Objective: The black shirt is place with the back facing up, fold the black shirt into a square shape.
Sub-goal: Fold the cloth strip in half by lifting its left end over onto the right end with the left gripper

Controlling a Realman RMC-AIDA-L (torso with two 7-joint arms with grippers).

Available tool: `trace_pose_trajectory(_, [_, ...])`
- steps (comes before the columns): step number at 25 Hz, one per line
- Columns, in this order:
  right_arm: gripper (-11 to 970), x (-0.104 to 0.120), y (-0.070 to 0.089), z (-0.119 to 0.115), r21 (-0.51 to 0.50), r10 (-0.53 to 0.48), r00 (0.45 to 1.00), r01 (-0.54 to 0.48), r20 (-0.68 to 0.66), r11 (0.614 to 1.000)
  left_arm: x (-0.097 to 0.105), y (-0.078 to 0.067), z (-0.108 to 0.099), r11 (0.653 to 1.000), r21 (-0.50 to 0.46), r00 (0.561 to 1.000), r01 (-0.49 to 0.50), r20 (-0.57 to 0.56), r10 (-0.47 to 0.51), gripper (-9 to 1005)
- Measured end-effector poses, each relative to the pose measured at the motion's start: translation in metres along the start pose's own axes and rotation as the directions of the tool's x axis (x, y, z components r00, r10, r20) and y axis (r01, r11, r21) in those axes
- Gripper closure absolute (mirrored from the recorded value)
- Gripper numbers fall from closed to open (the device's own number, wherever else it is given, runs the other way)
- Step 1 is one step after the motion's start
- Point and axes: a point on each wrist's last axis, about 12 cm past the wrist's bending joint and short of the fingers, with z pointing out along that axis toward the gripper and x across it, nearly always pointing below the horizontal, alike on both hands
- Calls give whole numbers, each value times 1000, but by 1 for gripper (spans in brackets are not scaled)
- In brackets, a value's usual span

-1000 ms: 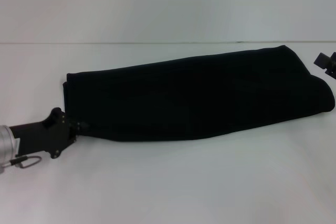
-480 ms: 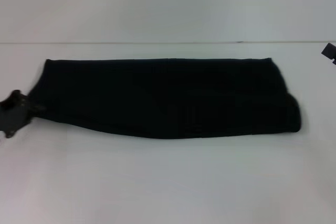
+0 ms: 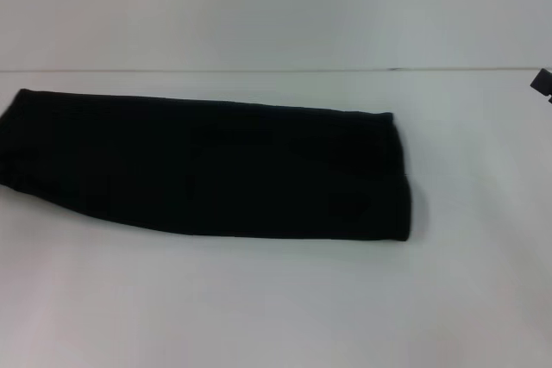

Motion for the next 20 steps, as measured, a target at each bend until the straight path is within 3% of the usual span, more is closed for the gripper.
trace_pose_trajectory(6, [185, 2, -1, -2, 7, 4, 1000, -4, -1, 1000, -4, -4, -1, 999, -5, 999, -39, 1, 39, 990])
trace_pose_trajectory(11, [185, 6, -1, -2, 12, 19, 1000, -19, -5, 1000, 1, -20, 2, 995, 66, 995, -81, -49, 84, 990])
trace_pose_trajectory(12, [185, 6, -1, -2, 12, 19, 1000, -19, -6, 1000, 3, -34, 4, 988, 119, 991, -99, -79, 109, 989])
trace_pose_trajectory(17, [184, 7, 0, -1, 10, 23, 1000, -23, -7, 1000, 9, -72, 8, 957, 230, 966, -179, -142, 215, 987])
trace_pose_trajectory(20, [184, 8, 0, 1, 5, 30, 1000, -30, -8, 1000, 19, -103, 14, 922, 292, 931, -255, -184, 316, 983])
